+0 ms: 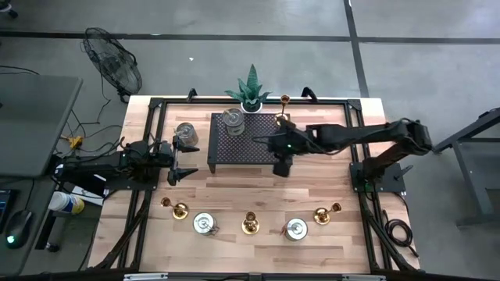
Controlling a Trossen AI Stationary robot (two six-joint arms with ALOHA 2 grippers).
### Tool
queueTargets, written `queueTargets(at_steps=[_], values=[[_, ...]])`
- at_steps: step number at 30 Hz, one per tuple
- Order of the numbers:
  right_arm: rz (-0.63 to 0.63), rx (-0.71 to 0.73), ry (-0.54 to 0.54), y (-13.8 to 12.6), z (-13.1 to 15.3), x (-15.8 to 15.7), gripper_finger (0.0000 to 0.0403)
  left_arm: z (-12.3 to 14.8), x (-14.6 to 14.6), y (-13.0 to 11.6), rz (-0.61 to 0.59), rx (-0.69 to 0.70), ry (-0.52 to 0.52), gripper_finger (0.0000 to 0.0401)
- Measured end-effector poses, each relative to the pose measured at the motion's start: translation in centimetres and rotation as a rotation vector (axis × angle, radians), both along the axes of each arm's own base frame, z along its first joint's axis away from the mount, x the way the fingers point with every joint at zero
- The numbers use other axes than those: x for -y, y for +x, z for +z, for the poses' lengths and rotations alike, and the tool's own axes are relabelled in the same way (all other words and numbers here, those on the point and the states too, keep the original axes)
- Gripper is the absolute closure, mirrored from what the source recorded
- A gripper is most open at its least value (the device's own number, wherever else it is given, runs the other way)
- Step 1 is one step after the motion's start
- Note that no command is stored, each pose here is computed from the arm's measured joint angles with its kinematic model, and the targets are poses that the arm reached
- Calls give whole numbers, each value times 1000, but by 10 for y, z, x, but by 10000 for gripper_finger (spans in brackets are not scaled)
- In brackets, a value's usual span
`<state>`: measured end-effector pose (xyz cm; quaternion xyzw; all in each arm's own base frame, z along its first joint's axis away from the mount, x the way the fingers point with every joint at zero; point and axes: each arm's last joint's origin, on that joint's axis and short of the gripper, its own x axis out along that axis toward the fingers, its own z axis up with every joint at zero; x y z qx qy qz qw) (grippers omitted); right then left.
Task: Pick & Place candle stick holders
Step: Align the gold candle holder on the shelf with the other gold candle holder
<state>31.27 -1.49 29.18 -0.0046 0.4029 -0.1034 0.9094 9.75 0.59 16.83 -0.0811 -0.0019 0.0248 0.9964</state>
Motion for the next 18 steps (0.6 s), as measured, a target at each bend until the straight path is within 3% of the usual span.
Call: queueTargets(at_steps=[7, 18], values=[[9, -166, 19, -46, 16, -18, 367, 0, 0, 0, 0, 0, 0, 9], [-66, -353, 110, -111, 31, -45, 209, 0, 0, 0, 1, 0, 0, 9]])
